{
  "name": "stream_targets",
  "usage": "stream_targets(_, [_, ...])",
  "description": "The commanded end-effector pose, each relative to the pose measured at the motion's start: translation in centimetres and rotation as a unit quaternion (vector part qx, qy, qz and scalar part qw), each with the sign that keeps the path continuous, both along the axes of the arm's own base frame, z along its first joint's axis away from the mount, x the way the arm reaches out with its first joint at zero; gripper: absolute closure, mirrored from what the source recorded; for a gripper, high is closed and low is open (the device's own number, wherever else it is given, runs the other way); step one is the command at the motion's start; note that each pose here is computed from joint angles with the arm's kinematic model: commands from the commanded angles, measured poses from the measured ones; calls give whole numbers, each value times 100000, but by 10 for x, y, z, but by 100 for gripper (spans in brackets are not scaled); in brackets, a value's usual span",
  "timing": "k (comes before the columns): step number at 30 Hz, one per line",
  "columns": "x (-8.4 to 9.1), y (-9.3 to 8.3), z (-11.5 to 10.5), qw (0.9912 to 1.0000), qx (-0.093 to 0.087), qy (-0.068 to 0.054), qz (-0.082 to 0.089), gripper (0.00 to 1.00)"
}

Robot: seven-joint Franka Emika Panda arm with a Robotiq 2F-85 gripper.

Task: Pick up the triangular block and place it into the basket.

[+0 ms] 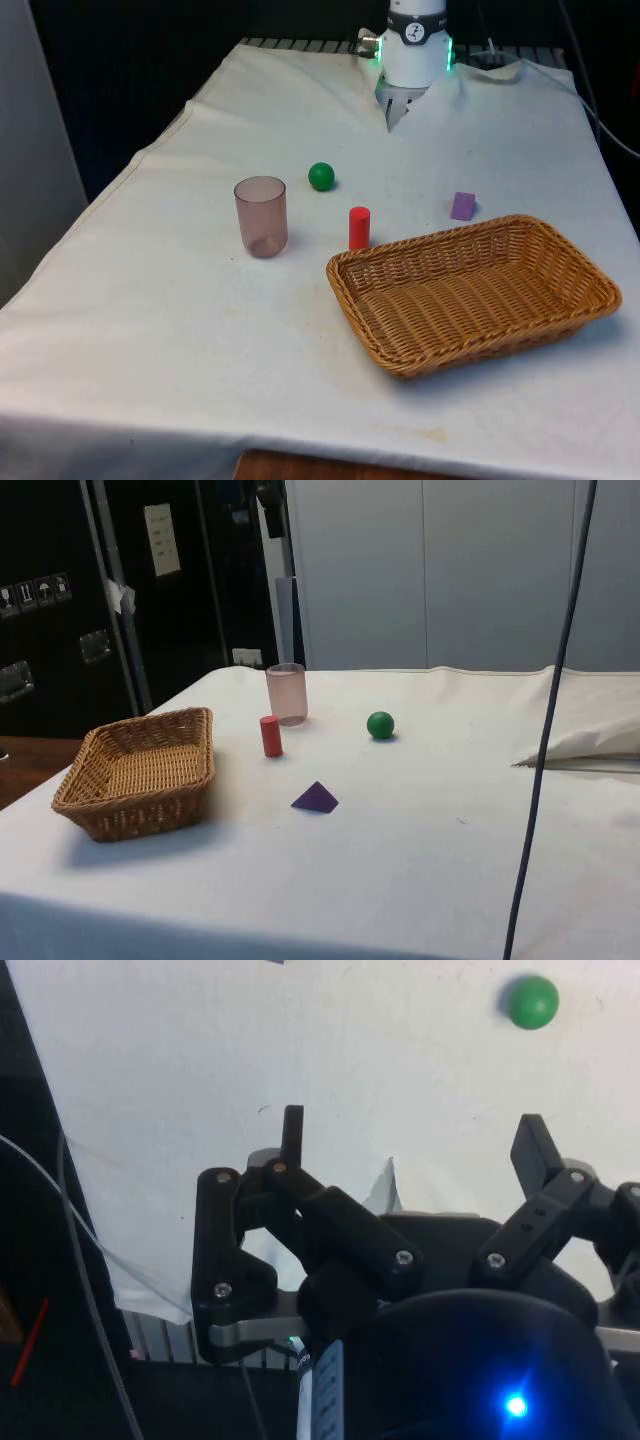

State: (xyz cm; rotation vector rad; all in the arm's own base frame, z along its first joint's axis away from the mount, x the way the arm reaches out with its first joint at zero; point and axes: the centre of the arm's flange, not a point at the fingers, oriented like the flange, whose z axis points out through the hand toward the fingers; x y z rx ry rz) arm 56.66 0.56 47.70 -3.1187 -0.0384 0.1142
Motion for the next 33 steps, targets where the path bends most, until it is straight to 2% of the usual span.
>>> stream_targets(1, [0,1,0,100000,3,55,-101,0])
stream_targets(2, [-4,4,0,99997,-487,-514,-195,0])
stream_targets(9, [-17,14,-4,99981,-1553,-1134,-195,0])
stream_targets(10, [-16,13,-5,99992,-1171,-427,-78,0])
stream_targets(11, [-20,17,-5,99973,-1824,-1390,-238,0])
stream_targets(17, [-30,25,-9,99944,-2570,-2144,-171,0])
stream_targets(18, [-28,24,-9,99966,-2165,-1463,0,0])
stream_targets(20, [-34,29,-12,99923,-2900,-2638,-82,0])
stream_targets(24, [-42,37,-18,99875,-3429,-3638,73,0])
stream_targets(26, [-45,41,-22,99864,-3547,-3828,3,0])
stream_targets(27, [-43,39,-22,99899,-3187,-3163,175,0])
stream_targets(28, [-47,42,-23,99861,-3517,-3933,-181,0])
stream_targets(33, [-54,48,-31,99858,-3355,-4055,-851,0])
